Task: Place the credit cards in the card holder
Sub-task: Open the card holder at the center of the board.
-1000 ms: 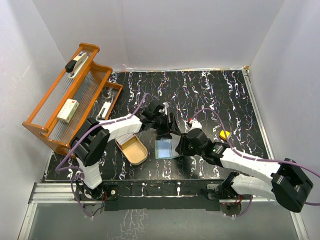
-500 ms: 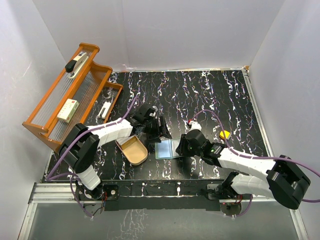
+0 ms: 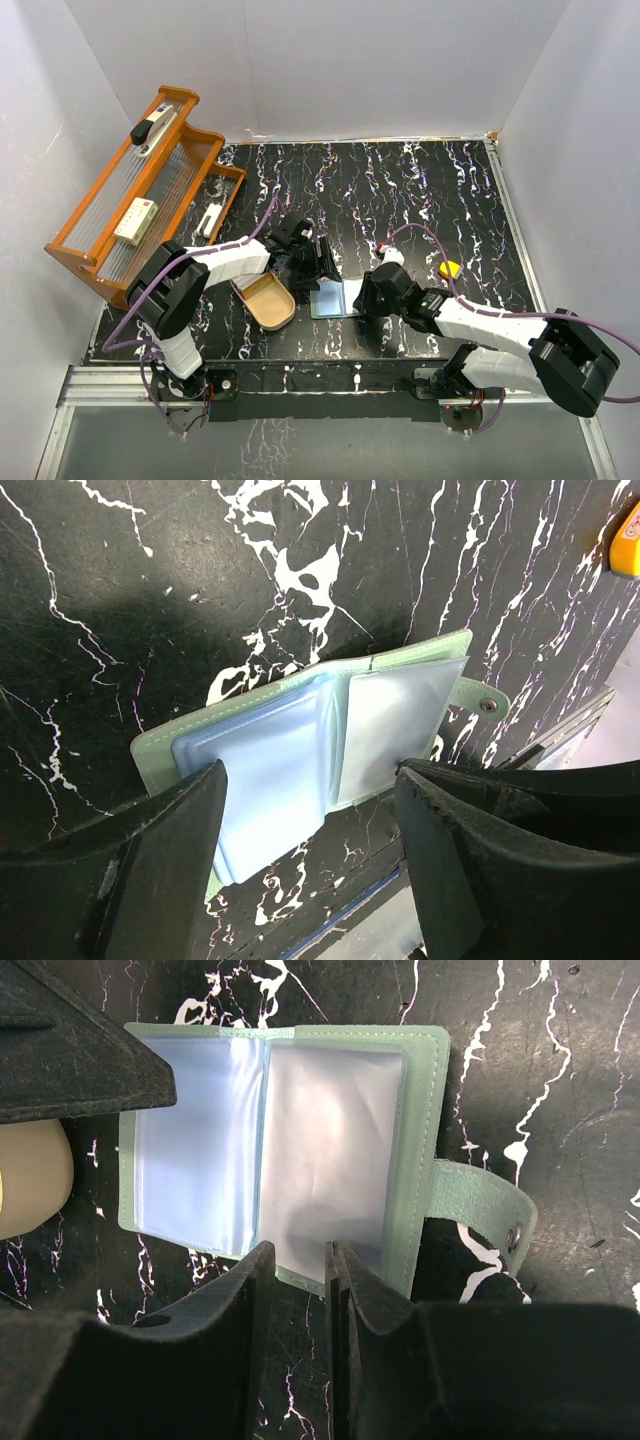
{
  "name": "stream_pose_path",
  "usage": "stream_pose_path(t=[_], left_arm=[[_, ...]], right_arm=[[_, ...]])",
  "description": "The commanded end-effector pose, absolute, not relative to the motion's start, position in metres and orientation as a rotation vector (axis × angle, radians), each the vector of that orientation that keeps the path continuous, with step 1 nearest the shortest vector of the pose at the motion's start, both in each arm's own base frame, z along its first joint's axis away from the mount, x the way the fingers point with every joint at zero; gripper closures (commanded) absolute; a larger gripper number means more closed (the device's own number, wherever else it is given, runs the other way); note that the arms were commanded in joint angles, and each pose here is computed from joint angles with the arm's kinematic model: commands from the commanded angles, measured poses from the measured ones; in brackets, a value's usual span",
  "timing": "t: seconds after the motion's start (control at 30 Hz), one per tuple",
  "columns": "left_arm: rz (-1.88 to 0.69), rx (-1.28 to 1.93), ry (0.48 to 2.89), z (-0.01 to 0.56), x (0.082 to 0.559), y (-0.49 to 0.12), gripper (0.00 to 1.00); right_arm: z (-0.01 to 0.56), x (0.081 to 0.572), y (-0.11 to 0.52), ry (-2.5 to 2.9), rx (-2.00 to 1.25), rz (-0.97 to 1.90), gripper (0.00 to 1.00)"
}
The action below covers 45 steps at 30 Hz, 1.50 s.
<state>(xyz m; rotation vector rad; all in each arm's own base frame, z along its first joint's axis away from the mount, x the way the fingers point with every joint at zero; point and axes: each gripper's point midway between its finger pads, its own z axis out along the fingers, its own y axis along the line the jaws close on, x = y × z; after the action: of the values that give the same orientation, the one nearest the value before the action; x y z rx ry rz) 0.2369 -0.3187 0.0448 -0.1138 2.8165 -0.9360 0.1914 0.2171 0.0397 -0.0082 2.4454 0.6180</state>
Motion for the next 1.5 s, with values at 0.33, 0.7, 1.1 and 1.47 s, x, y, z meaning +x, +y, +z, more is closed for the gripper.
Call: stream_pose_path(t=[0.33, 0.7, 1.1, 1.47], left_arm=[[-1.145, -0.158, 2.804, 0.037, 0.228, -0.339, 0.34], [-1.159, -0.174, 2.796, 0.042, 0.231, -0.341, 0.34], [-0.960, -0.158, 2.771, 0.068, 0.242, -0.319, 0.32], [-0.951, -0.151, 2.825, 0.048, 0.236, -0.318, 0.31]], right_arm=[[0.050, 0.202, 0.225, 2.389, 0.018, 0.643, 0.76], [0.086, 0.210, 0.251, 2.346, -0.010, 0.720, 0.75], [0.071, 0.216, 0.260, 2.377, -0.026, 0.667, 0.81], [0.056, 0.213, 0.257, 2.404, -0.015, 0.648, 0.81]])
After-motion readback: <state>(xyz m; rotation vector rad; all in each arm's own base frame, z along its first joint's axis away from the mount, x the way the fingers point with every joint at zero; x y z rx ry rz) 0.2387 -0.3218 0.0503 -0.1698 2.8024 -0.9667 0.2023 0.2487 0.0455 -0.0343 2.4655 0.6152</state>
